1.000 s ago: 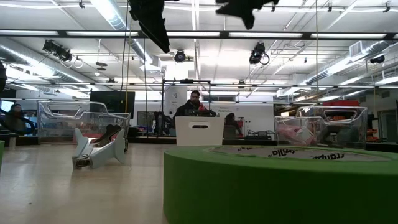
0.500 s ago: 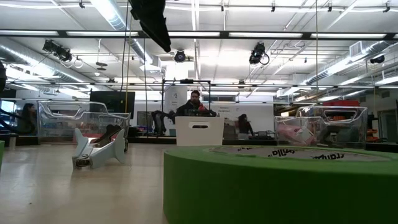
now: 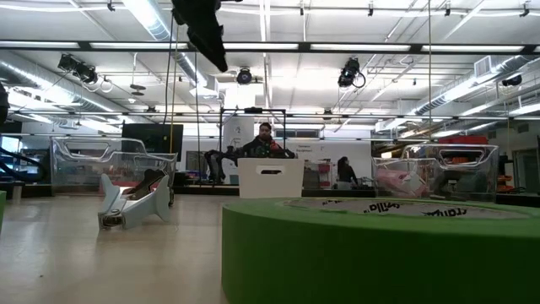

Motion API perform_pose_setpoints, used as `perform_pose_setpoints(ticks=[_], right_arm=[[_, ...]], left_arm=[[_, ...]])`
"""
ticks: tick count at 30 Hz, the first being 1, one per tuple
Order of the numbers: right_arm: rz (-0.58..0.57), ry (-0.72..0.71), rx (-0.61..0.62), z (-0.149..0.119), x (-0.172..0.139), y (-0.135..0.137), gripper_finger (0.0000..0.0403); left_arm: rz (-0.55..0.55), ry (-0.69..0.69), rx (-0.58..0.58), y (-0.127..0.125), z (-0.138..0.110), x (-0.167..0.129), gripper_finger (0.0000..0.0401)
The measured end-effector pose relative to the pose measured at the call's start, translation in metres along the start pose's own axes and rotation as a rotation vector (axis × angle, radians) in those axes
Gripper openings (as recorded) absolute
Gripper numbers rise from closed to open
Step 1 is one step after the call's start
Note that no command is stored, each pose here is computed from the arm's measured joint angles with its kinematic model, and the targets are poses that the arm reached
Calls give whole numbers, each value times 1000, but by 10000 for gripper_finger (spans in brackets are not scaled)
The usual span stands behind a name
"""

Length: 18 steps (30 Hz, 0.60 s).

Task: Pick and place Stapler, Stapler remover, tape
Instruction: Put the black staple remover into the white bin

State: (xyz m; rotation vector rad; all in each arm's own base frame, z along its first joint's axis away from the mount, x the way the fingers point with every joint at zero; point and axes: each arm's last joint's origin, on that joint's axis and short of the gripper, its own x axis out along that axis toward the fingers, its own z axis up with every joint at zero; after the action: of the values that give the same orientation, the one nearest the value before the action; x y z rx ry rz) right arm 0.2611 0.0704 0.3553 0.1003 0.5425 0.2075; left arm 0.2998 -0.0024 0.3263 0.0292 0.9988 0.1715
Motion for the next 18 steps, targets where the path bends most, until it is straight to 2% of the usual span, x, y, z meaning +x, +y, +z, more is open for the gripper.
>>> perform_pose_setpoints(ticks=[2,5,10,18], right_arm=[[0,2,0,0,0,0,137],[0,2,0,0,0,0,137],[-2,10,0,-1,0,0,137],[-6,30,26,-3,0,-1,137]], left_arm=[[-37,41,-33,-3,-4,0,291],[-36,143,-47,-9,-12,4,291],[17,279,-3,-25,-20,21,291],[5,398,94,-56,-25,66,291]])
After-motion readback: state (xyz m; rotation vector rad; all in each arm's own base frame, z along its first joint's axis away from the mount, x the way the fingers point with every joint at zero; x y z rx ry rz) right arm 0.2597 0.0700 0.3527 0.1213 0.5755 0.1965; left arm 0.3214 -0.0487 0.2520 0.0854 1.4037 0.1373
